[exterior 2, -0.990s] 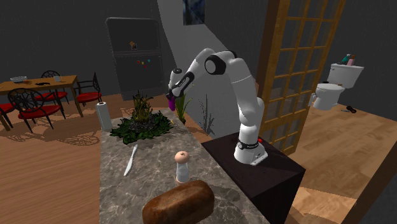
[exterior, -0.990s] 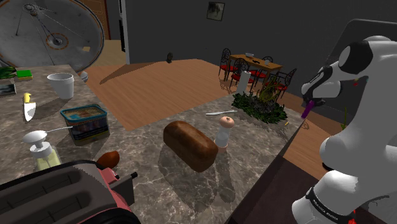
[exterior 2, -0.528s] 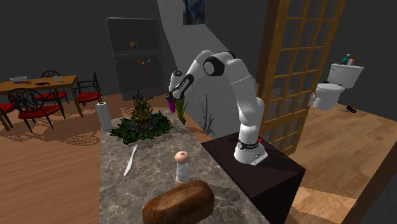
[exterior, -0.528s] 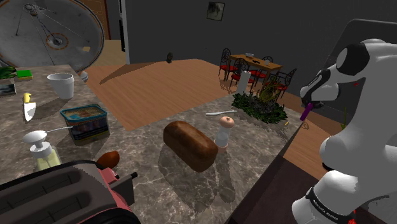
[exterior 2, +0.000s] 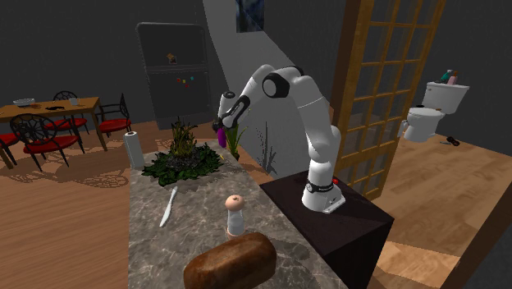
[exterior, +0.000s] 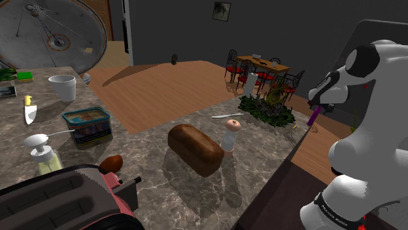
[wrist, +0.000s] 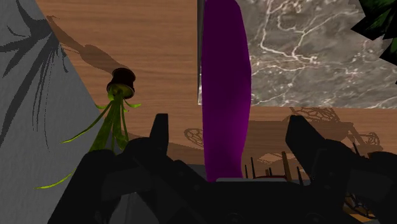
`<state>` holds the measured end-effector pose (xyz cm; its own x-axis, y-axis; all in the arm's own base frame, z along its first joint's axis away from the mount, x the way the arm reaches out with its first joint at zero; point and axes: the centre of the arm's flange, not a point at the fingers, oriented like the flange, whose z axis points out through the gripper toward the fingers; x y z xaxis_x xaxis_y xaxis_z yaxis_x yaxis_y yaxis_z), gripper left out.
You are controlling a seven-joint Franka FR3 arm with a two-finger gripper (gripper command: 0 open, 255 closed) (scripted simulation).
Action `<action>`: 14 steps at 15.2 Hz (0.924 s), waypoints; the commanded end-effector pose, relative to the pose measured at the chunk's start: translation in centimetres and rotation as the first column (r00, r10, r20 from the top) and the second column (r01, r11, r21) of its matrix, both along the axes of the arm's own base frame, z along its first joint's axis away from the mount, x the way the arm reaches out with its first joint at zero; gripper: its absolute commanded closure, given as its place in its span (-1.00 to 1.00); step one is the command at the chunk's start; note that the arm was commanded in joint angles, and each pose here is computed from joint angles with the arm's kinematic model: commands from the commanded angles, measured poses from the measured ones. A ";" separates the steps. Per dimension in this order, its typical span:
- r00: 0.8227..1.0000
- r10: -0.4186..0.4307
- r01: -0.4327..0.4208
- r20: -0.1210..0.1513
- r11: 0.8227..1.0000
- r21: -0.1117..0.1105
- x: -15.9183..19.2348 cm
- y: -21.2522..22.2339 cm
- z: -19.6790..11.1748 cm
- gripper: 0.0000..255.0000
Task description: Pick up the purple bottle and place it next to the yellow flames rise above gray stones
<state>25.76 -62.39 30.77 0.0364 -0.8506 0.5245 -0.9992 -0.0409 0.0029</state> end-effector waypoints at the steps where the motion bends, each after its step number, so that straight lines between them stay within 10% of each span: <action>1: 1.000 0.000 0.000 0.000 1.000 0.000 0.0 0.0 0.0 -1.00; 14: 1.000 0.000 0.000 0.000 1.000 0.000 -0.1 2.6 4.3 -1.00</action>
